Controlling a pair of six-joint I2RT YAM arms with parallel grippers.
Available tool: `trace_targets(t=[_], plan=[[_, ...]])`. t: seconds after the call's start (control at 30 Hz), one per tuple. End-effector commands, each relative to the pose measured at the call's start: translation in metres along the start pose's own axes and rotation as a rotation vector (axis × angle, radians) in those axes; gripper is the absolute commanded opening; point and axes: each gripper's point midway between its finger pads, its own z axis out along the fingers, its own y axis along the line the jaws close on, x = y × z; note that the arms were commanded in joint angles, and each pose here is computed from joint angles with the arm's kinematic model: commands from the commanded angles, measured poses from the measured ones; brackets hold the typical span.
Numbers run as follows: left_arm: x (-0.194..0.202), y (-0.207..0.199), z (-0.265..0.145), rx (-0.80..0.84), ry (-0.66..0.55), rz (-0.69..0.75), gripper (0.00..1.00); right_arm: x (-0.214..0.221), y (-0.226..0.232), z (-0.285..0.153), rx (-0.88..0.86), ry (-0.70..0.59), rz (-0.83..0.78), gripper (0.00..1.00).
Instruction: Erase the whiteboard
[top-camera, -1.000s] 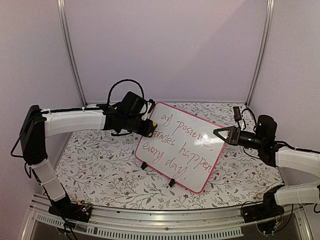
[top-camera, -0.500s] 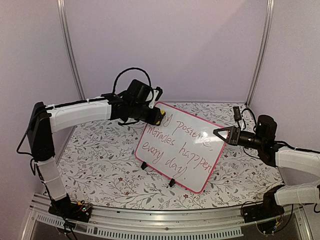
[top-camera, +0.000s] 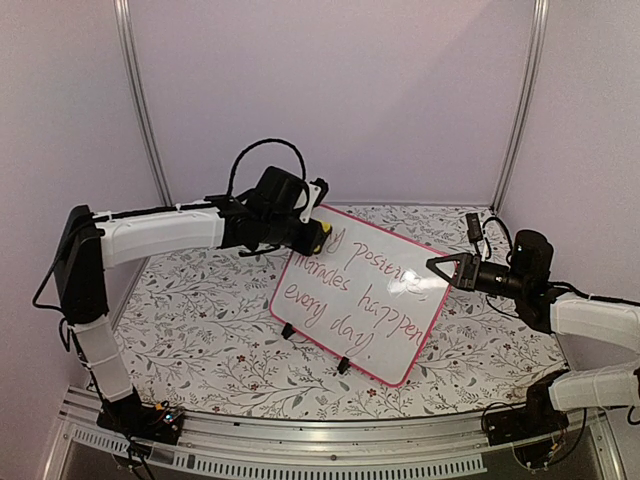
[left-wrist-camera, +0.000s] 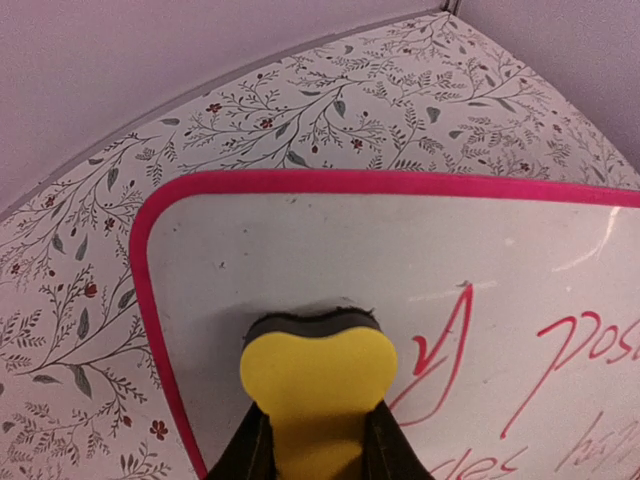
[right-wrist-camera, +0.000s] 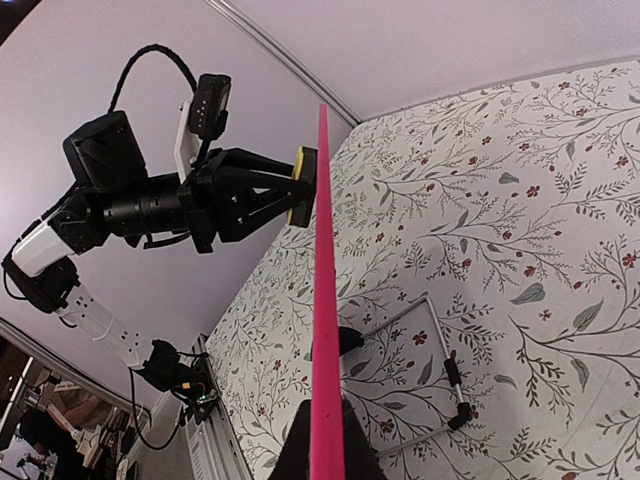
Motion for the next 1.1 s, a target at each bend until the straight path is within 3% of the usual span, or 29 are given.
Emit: trace_targets(t=[0.0, 0.5, 0.8, 1.07], plan=[[0.024, -0.014, 0.001, 0.033, 0.091, 0.086, 0.00, 0.011, 0.017, 0.006, -0.078, 0.062, -0.067, 0.00], [0.052, -0.021, 0.001, 0.079, 0.170, 0.106, 0.00, 0.012, 0.017, 0.005, -0.081, 0.067, -0.066, 0.00], [0.041, 0.022, 0.001, -0.039, 0.115, -0.017, 0.00, 0.012, 0.017, 0.004, -0.078, 0.062, -0.066, 0.00], [0.042, 0.035, 0.001, -0.095, 0.104, -0.047, 0.00, 0.012, 0.016, 0.005, -0.077, 0.065, -0.064, 0.00]])
